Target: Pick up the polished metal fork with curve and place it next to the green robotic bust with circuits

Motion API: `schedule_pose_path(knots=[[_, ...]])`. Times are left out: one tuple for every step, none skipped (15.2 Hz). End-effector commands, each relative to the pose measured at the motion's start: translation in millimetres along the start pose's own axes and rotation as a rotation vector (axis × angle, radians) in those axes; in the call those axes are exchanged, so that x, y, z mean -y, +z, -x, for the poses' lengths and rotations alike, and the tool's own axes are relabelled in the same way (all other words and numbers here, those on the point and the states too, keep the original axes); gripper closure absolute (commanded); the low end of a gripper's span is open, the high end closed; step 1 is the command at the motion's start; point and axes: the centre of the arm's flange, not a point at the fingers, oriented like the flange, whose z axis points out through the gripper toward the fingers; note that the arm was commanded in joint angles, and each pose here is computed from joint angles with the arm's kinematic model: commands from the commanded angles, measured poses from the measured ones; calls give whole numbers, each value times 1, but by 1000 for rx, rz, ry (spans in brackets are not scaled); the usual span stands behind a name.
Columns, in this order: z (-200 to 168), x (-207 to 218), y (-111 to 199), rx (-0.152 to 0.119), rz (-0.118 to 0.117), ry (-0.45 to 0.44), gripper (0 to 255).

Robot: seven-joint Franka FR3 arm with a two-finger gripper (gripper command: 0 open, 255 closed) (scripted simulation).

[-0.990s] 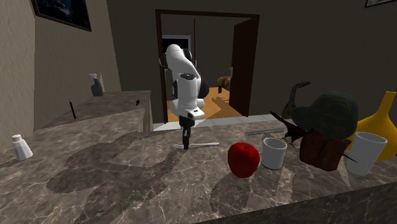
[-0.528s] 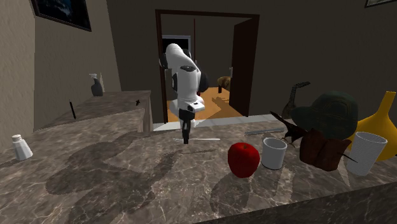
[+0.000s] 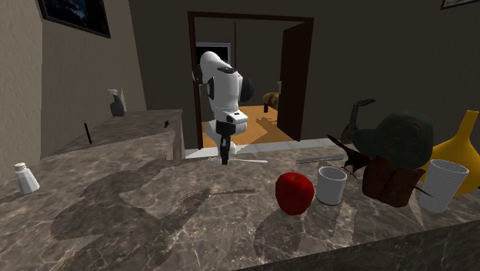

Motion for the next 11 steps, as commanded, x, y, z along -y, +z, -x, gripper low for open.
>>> schedule_pose_path(knots=[[1,-1,-11,0,-1,0,255],[2,-1,-16,0,-1,0,255],[2,-1,-21,0,-1,0,255],[2,-1,-27,0,-1,0,255],[2,-1,-32,0,-1,0,255],[3,-1,-37,0,-1,0,255],[3,-1,-42,0,-1,0,255],[3,-1,-48,0,-1,0,255],[3,-2,-53,0,-1,0,255],[3,-2,-58,0,-1,0,255],[4,-2,-63,0,-1,0,255]])
